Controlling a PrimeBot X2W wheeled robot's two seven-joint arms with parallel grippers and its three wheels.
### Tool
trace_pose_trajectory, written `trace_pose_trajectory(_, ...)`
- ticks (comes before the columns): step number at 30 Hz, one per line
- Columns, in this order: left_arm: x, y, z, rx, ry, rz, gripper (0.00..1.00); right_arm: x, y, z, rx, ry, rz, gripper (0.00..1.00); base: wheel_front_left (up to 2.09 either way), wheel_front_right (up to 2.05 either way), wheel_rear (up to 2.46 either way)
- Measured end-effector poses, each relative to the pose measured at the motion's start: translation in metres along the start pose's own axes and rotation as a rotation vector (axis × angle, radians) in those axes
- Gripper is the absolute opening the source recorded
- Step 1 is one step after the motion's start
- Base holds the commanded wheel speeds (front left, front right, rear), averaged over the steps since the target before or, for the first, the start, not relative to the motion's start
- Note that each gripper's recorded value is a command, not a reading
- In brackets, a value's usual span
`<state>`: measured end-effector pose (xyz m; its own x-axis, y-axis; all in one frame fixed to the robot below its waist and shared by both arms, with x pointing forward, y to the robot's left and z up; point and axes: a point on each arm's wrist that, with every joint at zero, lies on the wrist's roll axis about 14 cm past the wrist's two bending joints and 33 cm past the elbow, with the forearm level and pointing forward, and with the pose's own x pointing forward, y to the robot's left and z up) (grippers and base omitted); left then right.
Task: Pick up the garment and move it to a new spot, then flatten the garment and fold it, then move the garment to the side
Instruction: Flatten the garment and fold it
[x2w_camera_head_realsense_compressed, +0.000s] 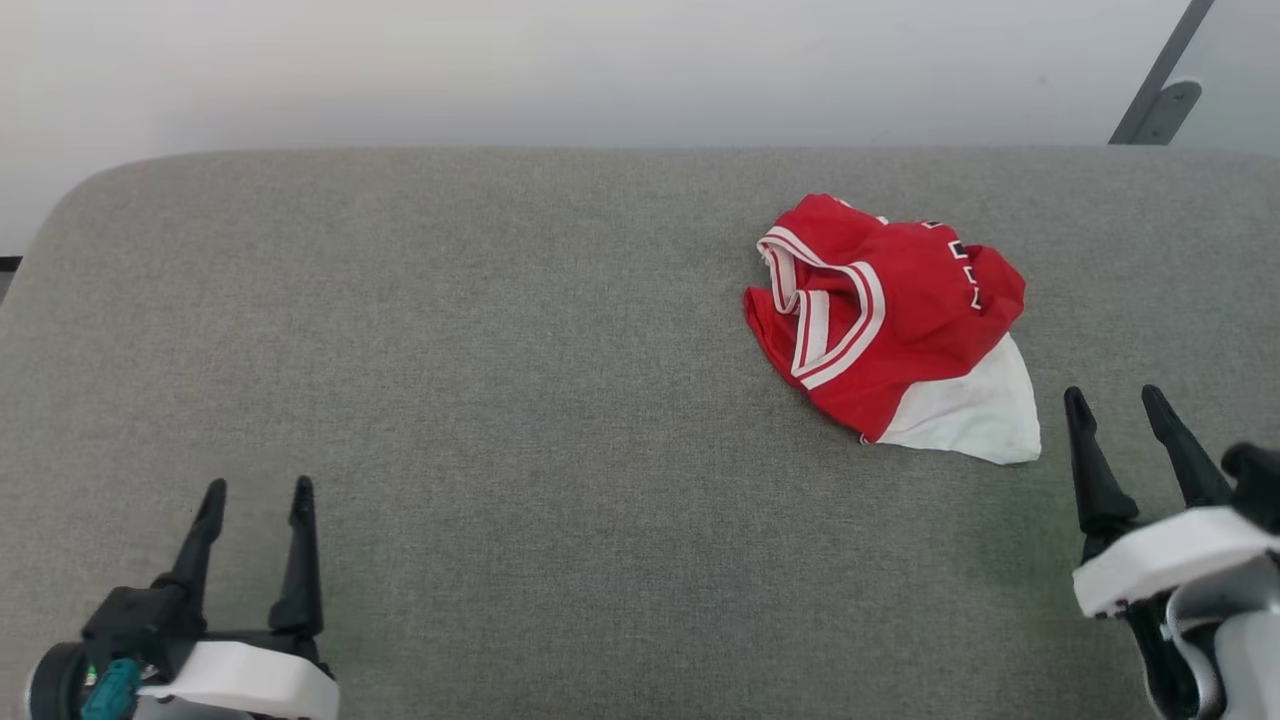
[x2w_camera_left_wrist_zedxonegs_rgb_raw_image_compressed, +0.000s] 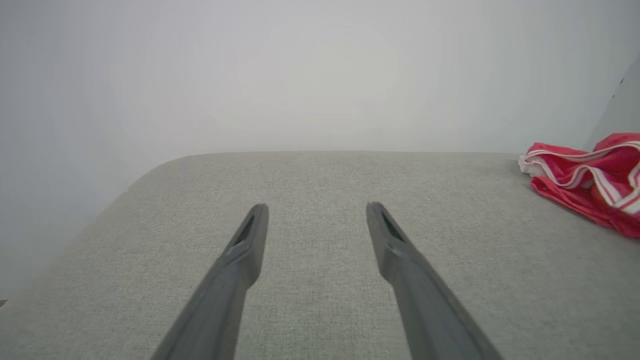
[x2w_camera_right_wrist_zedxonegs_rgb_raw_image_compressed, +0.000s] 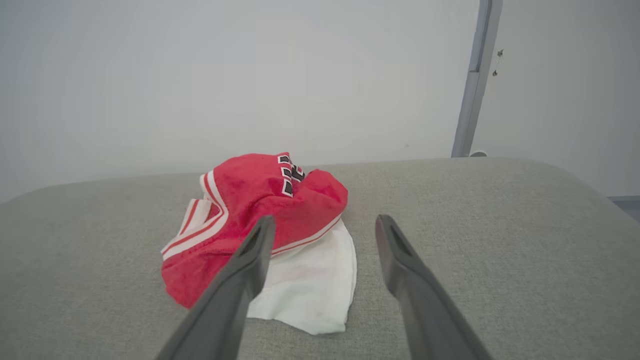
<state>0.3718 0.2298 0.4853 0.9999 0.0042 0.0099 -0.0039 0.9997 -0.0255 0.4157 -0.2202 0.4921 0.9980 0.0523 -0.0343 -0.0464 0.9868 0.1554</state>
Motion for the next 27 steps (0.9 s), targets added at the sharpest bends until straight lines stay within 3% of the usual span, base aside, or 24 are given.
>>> trace_pose_trajectory(7,0.010,-0.012,-0.009,-0.024,0.018,-0.018,1.00,0.024,-0.014,-0.035,-0.104,0.312,0.026,1.00,0.00,0.00,0.00)
trace_pose_trajectory(16,0.028,-0.024,-0.031,-0.070,0.069,-0.021,1.00,0.040,-0.023,-0.084,-0.213,0.853,0.077,1.00,0.00,0.00,0.00)
trace_pose_trajectory(26,0.044,-0.021,-0.048,-0.088,0.105,0.002,1.00,0.056,-0.016,-0.112,-0.257,1.076,0.118,1.00,0.00,0.00,0.00)
trace_pose_trajectory(27,0.045,-0.020,-0.049,-0.094,0.106,0.007,1.00,0.057,-0.015,-0.115,-0.261,1.082,0.126,0.72,0.00,0.00,0.00)
